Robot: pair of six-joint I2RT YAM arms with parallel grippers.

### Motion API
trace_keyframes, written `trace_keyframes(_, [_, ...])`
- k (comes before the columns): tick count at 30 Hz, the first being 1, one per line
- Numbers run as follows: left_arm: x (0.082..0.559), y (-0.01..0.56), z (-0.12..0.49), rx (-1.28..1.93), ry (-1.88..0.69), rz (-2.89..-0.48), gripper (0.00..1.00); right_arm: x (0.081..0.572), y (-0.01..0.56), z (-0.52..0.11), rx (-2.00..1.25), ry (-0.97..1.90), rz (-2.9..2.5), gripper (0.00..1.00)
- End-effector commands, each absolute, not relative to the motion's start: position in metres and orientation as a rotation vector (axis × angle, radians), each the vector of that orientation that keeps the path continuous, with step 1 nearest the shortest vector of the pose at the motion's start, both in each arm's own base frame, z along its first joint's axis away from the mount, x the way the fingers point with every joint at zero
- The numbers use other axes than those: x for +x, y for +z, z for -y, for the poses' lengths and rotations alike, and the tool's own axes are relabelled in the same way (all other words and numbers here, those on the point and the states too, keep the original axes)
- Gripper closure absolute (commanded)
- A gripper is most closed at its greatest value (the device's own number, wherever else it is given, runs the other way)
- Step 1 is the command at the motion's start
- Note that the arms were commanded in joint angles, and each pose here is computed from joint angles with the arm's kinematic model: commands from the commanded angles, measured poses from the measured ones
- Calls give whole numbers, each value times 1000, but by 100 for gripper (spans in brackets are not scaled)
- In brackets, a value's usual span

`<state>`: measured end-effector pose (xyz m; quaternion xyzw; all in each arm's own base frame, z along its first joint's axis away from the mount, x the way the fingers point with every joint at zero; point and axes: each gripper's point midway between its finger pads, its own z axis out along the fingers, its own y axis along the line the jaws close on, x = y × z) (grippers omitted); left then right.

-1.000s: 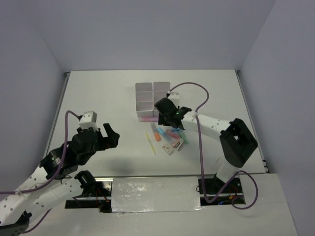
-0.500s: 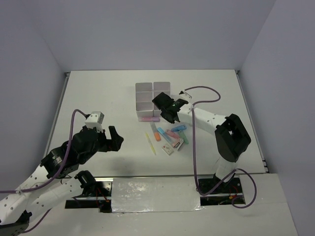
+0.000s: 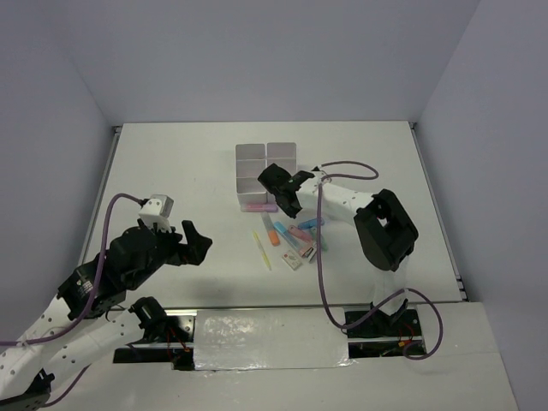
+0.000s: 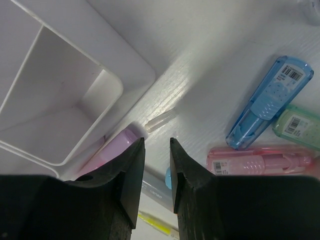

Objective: Sort the stationery into containers
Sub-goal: Pick up the pen cap from the center of the board.

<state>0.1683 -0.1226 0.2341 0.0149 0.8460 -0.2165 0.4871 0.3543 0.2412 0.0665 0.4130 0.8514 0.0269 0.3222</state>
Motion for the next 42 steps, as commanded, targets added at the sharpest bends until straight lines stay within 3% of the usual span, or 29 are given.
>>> trace_keyframes(1, [168, 244, 132, 90, -580, -2013, 1, 362, 73, -238, 1179, 62, -2169, 66])
trace_keyframes(18, [158, 249, 146, 180, -696, -1958, 1, 380, 49, -237, 1228, 48, -2171, 66])
trace_keyframes(32, [157, 252, 145, 177, -710, -1942, 1, 381, 38, -247, 1231, 80, -2206, 57])
trace_keyframes(42, [156, 253, 144, 170, -710, -1937, 1, 376, 24, -246, 1272, 32, -2228, 58])
